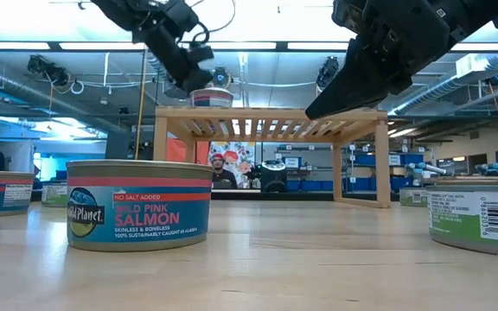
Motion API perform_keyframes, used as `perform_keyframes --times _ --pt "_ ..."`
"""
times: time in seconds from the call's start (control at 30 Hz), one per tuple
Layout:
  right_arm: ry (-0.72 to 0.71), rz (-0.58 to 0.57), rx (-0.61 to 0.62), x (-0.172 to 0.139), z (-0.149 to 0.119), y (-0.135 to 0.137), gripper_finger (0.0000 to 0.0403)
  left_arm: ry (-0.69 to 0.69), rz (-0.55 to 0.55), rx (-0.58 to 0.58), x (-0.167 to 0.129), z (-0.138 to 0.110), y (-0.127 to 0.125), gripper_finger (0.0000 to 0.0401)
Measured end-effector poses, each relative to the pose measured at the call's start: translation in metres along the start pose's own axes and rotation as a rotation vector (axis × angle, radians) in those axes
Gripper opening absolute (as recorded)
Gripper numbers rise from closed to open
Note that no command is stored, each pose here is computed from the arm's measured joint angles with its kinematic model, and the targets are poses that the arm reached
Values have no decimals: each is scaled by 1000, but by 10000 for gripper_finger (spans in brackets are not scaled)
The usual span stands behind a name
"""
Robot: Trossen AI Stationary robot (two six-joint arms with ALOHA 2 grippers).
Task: Stack canned seafood by type on shelf
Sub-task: Adjust the blue-pink tuna cans on the shelf
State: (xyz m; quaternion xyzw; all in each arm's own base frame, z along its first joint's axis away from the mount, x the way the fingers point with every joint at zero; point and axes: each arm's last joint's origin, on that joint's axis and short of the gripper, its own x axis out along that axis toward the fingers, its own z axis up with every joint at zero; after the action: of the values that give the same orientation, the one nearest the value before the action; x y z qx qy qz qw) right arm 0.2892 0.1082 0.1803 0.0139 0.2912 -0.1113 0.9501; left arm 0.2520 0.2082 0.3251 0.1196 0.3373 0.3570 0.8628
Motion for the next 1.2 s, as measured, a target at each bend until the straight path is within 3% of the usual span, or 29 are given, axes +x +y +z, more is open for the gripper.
perform_keyframes --times 0.17,0.27,0.47,0.83,1.2 --pt "0 0 0 0 0 0 13 23 -5 -36 -14 20 18 4" --pt "-1 0 1 0 0 0 13 82 -63 -52 -19 27 31 4" --pt "-4 1 2 0 0 0 13 245 -132 -46 -5 31 42 4" --pt "-3 1 2 0 0 0 13 361 -182 -4 30 21 32 4" --pt "-2 1 2 0 0 0 13 368 -231 47 30 24 20 4"
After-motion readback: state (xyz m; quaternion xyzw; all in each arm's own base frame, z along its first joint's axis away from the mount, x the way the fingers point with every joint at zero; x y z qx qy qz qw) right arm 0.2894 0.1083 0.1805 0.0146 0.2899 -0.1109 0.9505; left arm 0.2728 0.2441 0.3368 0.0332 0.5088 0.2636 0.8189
